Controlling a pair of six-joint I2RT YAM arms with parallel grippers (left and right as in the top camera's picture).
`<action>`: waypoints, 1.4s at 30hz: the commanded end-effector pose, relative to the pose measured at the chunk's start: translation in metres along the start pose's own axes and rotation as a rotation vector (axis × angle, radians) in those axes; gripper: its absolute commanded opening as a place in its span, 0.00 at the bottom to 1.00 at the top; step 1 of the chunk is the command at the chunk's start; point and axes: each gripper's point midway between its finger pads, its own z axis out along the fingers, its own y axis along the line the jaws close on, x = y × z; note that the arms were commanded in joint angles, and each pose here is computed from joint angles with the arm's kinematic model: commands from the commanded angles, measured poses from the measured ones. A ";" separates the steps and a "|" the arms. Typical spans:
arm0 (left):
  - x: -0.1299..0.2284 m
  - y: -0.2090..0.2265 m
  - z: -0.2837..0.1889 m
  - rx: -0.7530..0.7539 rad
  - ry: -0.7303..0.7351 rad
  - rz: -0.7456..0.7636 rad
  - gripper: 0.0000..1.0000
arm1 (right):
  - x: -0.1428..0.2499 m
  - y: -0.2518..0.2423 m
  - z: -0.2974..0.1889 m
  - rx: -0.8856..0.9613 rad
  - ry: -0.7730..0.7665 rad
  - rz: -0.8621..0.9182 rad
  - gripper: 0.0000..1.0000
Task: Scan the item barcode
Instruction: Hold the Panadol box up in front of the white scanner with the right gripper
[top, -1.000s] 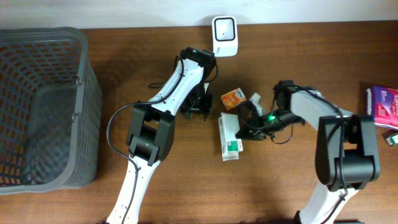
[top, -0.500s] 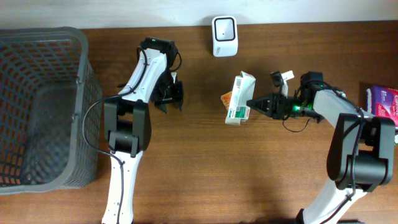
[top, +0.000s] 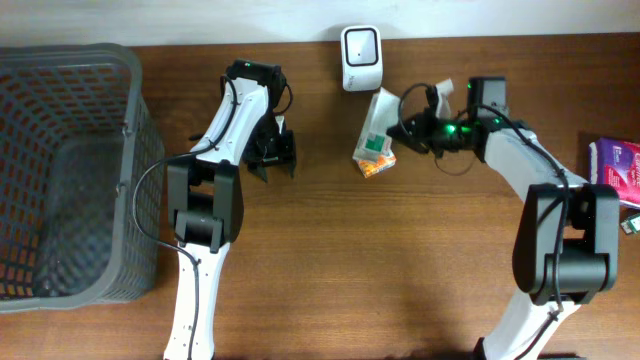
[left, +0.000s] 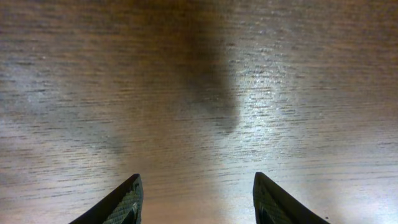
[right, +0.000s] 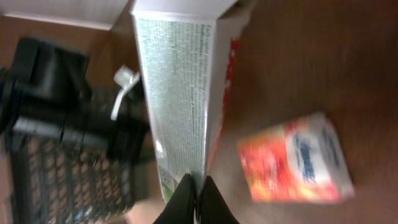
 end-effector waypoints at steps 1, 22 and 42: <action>0.000 0.002 0.004 0.008 0.014 -0.015 0.56 | -0.055 0.008 -0.002 0.286 -0.193 -0.058 0.04; -0.005 0.000 0.004 0.014 -0.003 -0.010 0.60 | -0.141 0.063 0.037 1.161 -0.602 -1.072 0.04; -0.005 0.001 0.004 0.014 -0.003 -0.011 0.61 | -0.147 -0.041 -0.259 1.119 -0.930 0.065 0.04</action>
